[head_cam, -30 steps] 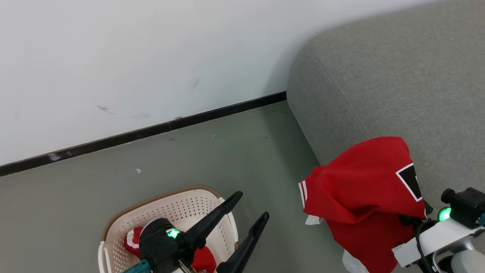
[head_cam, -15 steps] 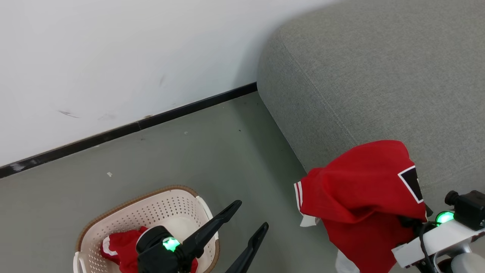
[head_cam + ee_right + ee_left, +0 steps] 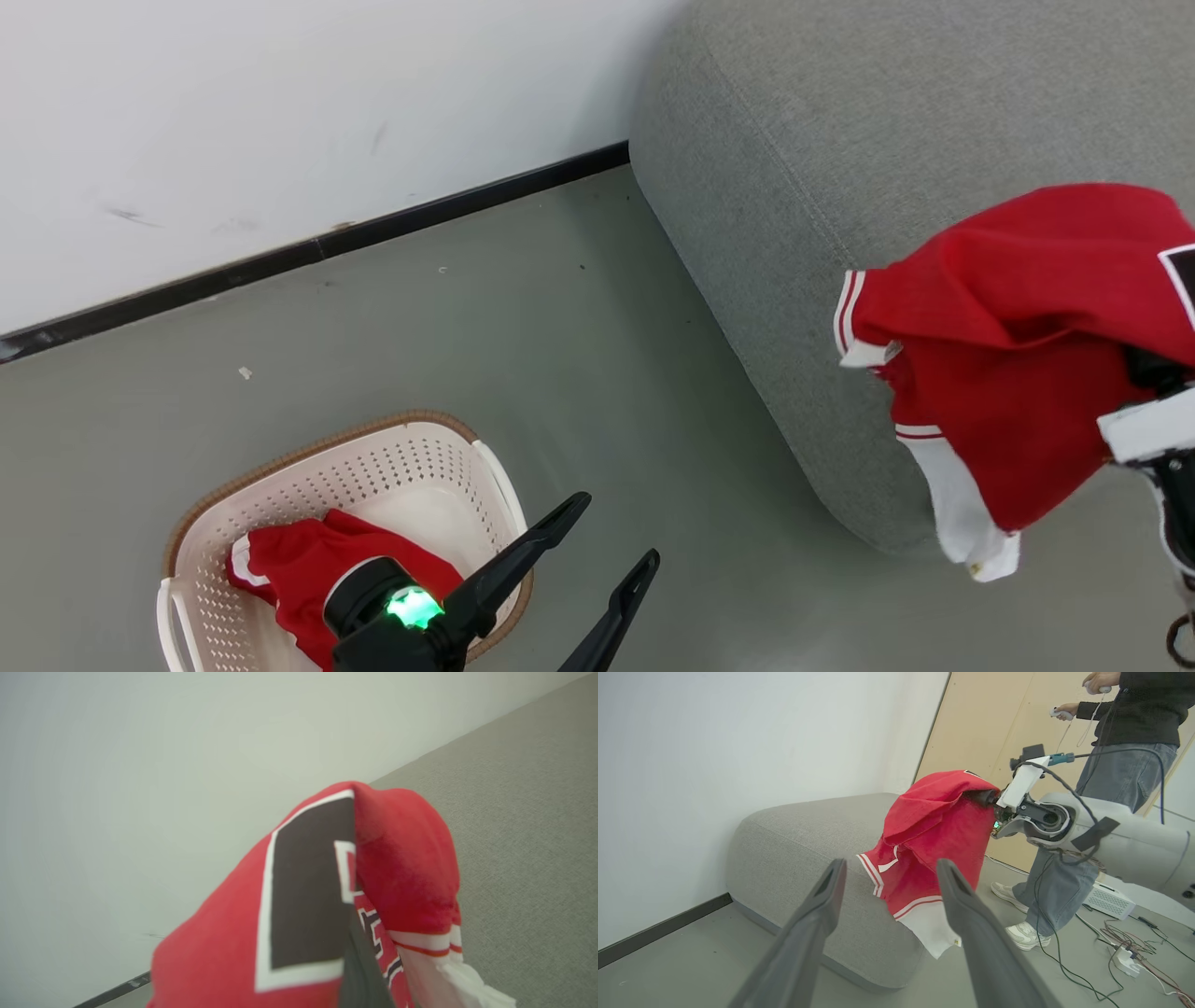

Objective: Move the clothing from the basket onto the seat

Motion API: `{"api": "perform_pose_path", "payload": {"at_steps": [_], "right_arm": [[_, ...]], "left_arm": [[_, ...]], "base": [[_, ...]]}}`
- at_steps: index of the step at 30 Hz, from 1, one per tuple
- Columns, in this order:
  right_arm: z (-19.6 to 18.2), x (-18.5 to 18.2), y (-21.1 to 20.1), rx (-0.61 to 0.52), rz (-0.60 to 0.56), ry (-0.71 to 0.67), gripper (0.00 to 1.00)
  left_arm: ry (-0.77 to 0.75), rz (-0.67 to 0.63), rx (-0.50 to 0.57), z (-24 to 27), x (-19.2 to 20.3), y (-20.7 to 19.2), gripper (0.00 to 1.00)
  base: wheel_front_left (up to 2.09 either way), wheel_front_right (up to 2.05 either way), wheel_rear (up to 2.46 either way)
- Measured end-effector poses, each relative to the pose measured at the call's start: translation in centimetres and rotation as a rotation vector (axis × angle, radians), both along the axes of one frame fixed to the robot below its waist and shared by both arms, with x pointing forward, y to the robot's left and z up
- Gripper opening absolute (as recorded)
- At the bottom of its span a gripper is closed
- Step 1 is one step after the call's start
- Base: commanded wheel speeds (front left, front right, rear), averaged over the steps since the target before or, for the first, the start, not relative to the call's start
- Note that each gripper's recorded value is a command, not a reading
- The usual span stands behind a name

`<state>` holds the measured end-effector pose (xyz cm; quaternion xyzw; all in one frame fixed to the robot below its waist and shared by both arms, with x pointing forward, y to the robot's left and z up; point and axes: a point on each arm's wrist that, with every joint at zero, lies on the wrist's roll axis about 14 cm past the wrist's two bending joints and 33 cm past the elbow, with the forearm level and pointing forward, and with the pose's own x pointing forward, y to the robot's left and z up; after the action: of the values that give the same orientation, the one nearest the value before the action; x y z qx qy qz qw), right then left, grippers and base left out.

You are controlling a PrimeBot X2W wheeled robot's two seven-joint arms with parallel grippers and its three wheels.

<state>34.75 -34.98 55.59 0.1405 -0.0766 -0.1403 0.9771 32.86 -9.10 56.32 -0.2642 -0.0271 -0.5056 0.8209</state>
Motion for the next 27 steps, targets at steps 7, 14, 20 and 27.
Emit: {"api": "perform_pose_path", "payload": {"at_steps": [7, 14, 20, 27], "right_arm": [[0.8, 2.6, -4.2, 0.096, -0.095, -0.018, 0.0], [2.4, 5.6, -7.3, 0.118, -0.146, -0.035, 0.0], [6.0, 8.5, -9.6, 0.111, -0.17, -0.093, 0.0], [10.5, 9.5, -13.8, 0.079, -0.262, -0.159, 0.0]], "left_arm": [[0.024, 0.028, 0.007, -1.0, 0.9, 0.7, 1.0], [0.035, 0.064, 0.015, -1.8, 1.9, 1.5, 1.0], [0.034, 0.096, 0.012, -1.9, 2.8, 2.2, 1.0], [0.051, 0.132, 0.018, -2.4, 3.1, 3.0, 1.0]], "base": [[0.0, 0.0, 0.0], [0.0, 0.0, 0.0], [0.0, 0.0, 0.0], [0.0, 0.0, 0.0]]}}
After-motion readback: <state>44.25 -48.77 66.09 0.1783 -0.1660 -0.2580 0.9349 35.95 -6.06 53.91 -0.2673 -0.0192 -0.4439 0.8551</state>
